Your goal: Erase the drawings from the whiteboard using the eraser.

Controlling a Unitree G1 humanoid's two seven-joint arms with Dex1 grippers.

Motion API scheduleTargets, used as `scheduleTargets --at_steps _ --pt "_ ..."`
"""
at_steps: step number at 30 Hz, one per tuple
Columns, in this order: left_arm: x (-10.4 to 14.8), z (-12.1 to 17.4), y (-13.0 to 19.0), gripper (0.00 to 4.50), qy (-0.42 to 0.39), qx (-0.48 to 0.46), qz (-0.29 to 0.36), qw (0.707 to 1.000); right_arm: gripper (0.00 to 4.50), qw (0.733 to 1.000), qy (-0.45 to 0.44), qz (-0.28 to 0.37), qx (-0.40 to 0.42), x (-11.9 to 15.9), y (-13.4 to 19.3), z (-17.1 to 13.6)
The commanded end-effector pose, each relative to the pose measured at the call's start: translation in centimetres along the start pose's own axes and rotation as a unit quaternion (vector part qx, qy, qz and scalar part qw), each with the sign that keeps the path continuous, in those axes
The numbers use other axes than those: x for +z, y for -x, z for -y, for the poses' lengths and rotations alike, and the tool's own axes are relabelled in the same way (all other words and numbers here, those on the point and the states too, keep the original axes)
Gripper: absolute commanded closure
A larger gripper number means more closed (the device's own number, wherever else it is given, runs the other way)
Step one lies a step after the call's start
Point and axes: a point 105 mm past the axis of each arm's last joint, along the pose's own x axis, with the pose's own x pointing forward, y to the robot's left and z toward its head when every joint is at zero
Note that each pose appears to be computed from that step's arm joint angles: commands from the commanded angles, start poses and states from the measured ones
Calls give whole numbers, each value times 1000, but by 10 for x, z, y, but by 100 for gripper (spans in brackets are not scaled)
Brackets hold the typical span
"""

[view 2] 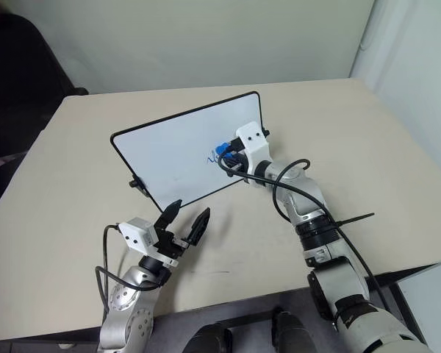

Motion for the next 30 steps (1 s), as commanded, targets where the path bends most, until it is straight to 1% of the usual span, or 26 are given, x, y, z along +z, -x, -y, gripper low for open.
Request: scheduleTargets --at_steps 1,4,6,12,16,21,24,27,30 --pt "16 3 1 0 -10 -3 28 1000 415 998 -1 42 -37 28 -1 12" --pt "16 4 3 0 -9 -1 29 1000 415 998 -12 47 -45 34 -4 14" --pt "17 5 4 0 -8 -2 30 1000 415 998 -18 39 -44 32 -7 13" --pt "18 6 5 0 -7 -2 31 1000 415 999 -14 -19 -30 -4 -18 2" --pt "18 6 6 0 -7 -2 30 1000 415 999 -18 -31 -21 -13 -22 -6" --pt "19 7 7 0 -6 -3 30 1000 415 1000 -14 -26 -1 -8 -28 -23" --pt "19 7 7 0 -6 -2 30 1000 415 1000 -5 -22 21 -4 -33 -39" --pt "19 6 7 0 -7 -1 30 1000 415 999 2 3 35 17 -32 -48" --pt "20 5 7 0 -8 0 30 1000 415 999 4 23 38 35 -30 -49"
